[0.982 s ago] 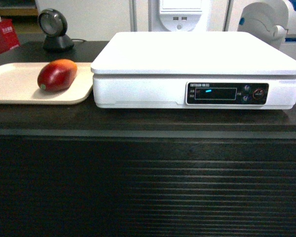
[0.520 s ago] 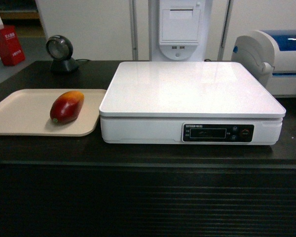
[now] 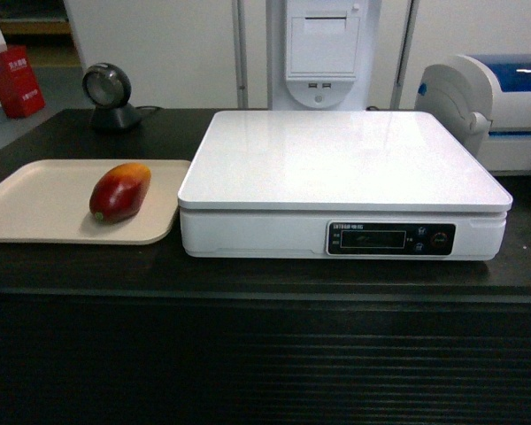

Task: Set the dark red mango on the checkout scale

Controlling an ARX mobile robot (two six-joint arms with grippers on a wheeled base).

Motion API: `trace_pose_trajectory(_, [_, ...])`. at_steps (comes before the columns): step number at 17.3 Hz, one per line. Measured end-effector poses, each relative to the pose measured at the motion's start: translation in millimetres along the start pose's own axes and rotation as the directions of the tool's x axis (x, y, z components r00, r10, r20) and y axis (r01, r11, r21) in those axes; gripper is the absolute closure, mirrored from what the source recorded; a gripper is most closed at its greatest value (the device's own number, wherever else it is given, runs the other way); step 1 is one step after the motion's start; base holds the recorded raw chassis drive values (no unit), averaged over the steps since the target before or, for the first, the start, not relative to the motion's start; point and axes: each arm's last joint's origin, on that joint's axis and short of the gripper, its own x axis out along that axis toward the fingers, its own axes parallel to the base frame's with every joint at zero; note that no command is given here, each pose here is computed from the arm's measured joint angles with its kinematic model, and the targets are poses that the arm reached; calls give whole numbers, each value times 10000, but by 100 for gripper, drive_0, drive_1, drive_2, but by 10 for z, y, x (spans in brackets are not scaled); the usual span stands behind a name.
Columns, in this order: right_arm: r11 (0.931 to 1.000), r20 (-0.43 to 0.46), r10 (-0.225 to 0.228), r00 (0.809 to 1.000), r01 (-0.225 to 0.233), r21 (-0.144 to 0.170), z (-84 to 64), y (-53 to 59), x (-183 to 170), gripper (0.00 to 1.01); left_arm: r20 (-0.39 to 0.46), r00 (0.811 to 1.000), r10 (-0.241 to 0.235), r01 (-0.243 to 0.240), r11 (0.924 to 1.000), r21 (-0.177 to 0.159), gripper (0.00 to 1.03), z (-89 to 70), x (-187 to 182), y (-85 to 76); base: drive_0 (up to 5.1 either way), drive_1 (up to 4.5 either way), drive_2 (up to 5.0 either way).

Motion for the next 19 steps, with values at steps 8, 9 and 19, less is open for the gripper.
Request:
trace_pose_trajectory(8, [10000,0,-8,10000,8,-4,0,0,0,3,-1529,9844,874,-935,9950,-336,5,-12,12,-29,0,0,0])
trace_pose_trajectory(9, [10000,-4,4,10000,-4,0,0,0,0,3,-1888,9753,1143,-1264,9906,-530,5,30,48,-51,0,0,0])
trace_pose_trajectory(19, [10000,0,0,10000,0,0,0,0,0,3,-681,9959,-599,557,9965,-621,5,672,1325,298,0,0,0])
